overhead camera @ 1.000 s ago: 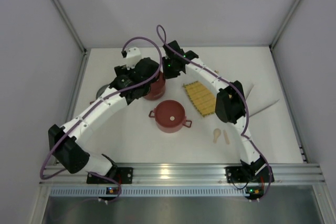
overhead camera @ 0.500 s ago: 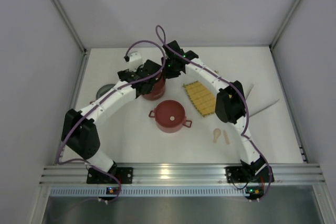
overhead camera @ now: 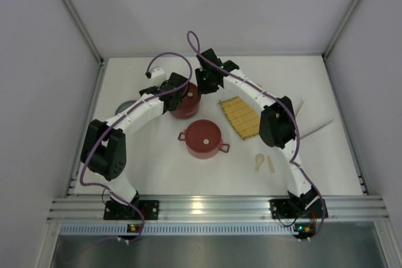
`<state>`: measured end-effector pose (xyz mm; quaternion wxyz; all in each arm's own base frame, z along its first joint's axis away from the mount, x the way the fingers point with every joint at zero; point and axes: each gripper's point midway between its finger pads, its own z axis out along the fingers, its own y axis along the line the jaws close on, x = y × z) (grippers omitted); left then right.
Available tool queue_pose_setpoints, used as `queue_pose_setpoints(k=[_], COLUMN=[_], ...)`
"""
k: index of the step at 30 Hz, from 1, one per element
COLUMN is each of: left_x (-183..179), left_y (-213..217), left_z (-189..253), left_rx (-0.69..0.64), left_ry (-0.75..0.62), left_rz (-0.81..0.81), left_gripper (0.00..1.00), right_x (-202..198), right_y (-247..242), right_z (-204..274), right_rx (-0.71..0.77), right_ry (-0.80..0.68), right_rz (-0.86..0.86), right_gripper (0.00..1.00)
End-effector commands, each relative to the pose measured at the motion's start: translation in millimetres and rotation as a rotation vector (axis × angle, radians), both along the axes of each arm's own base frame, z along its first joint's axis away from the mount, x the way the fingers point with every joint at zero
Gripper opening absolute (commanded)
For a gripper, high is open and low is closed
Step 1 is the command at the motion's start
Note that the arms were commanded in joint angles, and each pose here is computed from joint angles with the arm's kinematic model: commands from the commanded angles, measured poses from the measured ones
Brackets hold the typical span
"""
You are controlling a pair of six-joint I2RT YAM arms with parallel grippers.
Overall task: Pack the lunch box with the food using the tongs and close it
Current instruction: Close the box lid on the packing box.
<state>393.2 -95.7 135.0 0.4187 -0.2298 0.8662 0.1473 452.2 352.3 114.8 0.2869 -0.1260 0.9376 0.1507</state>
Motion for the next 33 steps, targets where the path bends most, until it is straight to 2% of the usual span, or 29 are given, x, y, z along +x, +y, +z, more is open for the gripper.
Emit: queue_pose_setpoints(k=[1, 19, 33], left_x=[10.5, 5.3, -9.0], left_y=[-0.5, 15.2, 12.2], left_z=[-8.4, -65.5, -99.7], left_rx=[-0.039, -0.059, -0.088], left_ry=[-0.021, 0.090, 0.171], left_rz=[0.012, 0.042, 0.038], left_gripper=[0.99, 0.99, 0.98], right_x=[-4.8, 2.8, -0.3], right_y=[-35.7, -24.9, -29.2], right_z=[-2.1, -10.8, -50.4], right_rx=[-0.100, -0.086, -0.146], right_ry=[0.032, 0.047, 0.103], right_rz=[-0.029, -0.025, -0.020], right_gripper=[0.30, 0.31, 0.31])
